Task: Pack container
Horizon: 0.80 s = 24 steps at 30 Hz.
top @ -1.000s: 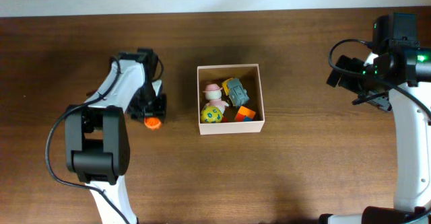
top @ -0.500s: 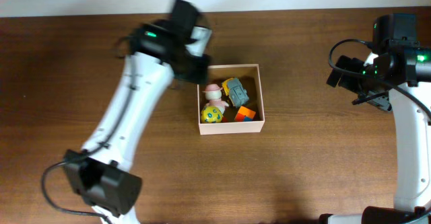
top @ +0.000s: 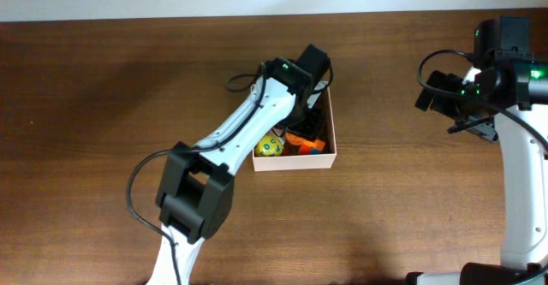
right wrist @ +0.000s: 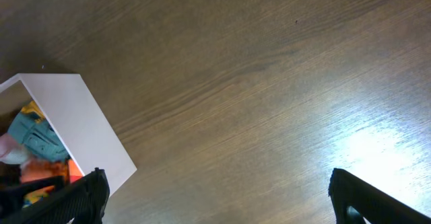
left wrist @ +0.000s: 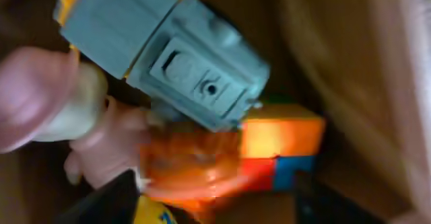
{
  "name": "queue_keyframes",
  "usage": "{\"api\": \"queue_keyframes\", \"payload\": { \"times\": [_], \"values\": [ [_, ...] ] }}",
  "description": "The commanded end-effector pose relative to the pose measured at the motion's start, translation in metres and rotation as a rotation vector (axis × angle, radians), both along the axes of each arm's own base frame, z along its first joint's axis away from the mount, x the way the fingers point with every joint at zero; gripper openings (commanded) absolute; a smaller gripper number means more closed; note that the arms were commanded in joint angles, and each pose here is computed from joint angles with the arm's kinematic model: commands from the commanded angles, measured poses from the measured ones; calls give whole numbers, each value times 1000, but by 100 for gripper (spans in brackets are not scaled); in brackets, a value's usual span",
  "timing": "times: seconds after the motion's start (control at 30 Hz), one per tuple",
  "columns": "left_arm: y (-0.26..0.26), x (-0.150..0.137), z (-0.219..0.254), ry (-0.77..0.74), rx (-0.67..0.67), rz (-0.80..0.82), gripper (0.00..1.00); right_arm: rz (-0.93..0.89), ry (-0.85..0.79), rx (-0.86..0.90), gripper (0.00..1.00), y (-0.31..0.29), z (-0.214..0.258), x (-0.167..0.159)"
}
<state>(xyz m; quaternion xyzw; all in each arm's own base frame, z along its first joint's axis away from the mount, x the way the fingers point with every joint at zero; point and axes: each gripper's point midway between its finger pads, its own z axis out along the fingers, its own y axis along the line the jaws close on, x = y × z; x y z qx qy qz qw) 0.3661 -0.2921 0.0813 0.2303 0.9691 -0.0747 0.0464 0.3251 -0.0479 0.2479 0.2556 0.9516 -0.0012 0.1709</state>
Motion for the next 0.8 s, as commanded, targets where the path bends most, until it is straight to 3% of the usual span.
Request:
{"api": "queue_keyframes", "payload": {
  "times": [0.0, 0.03, 0.3, 0.57, 0.77],
  "values": [
    [0, 1, 16, -14, -24, 18, 92, -9, 4, 8, 99, -1, -2, 0],
    [0, 1, 23, -21, -28, 19, 99, -9, 4, 8, 99, -1, -2, 0],
    [31, 19, 117, -146, -57, 77, 99, -9, 4, 8, 98, -1, -2, 0],
    [133, 27, 234, -398, 8, 276, 99, -9, 4, 8, 99, -1, -2, 0],
    [213, 14, 280, -489, 13, 457, 99, -9, 4, 8, 99, -1, -2, 0]
  ]
}}
